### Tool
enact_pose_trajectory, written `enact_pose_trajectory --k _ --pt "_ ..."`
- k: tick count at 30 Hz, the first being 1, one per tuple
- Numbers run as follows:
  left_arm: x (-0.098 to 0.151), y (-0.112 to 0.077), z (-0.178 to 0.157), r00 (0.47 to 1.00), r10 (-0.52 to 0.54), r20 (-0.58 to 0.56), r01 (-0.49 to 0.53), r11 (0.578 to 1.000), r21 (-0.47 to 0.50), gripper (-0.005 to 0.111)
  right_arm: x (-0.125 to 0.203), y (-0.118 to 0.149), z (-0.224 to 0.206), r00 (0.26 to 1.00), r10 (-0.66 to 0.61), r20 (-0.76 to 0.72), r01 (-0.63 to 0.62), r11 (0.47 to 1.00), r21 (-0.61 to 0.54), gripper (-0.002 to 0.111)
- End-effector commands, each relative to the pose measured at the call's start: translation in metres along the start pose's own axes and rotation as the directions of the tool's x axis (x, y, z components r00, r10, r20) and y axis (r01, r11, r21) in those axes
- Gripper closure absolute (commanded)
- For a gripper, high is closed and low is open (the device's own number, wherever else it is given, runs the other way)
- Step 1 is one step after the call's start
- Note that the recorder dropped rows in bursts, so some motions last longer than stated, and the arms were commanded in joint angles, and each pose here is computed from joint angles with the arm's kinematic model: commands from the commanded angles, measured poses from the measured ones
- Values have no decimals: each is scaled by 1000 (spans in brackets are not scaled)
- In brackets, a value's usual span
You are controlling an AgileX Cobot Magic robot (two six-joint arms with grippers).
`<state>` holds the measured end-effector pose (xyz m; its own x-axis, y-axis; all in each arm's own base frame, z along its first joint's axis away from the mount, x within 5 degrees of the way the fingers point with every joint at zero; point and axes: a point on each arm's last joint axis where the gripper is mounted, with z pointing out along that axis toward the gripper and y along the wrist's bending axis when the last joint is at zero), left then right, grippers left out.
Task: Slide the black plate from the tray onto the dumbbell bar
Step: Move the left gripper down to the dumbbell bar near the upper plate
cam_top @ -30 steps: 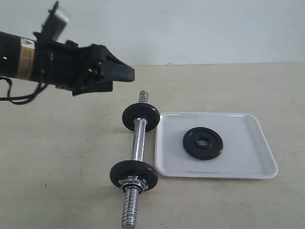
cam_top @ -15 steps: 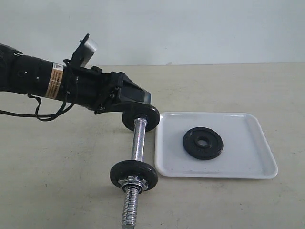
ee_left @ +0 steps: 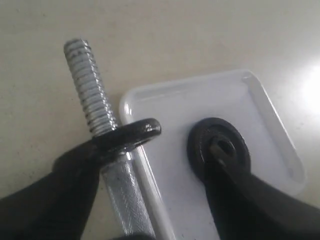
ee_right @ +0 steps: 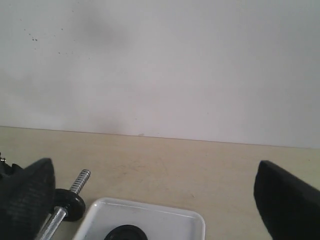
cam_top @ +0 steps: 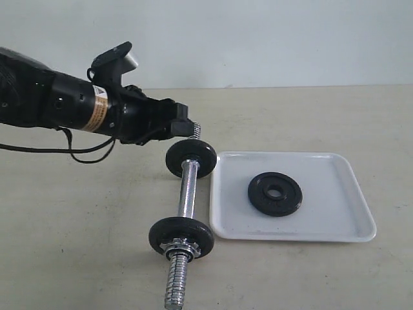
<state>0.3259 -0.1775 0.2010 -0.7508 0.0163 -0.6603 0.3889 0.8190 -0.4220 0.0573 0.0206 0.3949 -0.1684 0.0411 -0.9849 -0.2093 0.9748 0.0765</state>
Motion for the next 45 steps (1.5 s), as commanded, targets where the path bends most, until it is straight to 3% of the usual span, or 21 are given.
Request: enact_pose_trajectory --k 1,3,6,11,17,22,39,45 --pt "-1 -12 3 981 173 87 -152 968 -201 51 -1 0 0 1000 -4 0 4 1000 -3 5" --pt "2 -16 3 977 194 92 -170 959 -227 48 -1 0 0 1000 -4 -4 4 1000 -4 5" --pt "17 -25 7 989 143 48 -133 977 -168 43 0 0 0 1000 -4 -7 4 1000 -5 5" --pt "55 -18 14 998 52 -37 -59 975 -212 43 1 1 0 1000 -4 -16 4 1000 -7 5" --pt "66 -15 22 997 2 -82 -18 980 -197 43 1 1 0 1000 1 -21 -1 1000 -13 5" --pt "65 -15 27 997 -12 -80 -4 979 -203 36 1 1 0 1000 0 -25 -1 1000 -14 5" --pt "47 -17 58 999 -6 -50 -4 980 -197 36 3 2 0 999 -2 -42 1 1000 -19 5" --pt "54 -13 68 996 -11 -84 -6 980 -201 36 3 2 0 999 -4 -42 3 1000 -19 5"
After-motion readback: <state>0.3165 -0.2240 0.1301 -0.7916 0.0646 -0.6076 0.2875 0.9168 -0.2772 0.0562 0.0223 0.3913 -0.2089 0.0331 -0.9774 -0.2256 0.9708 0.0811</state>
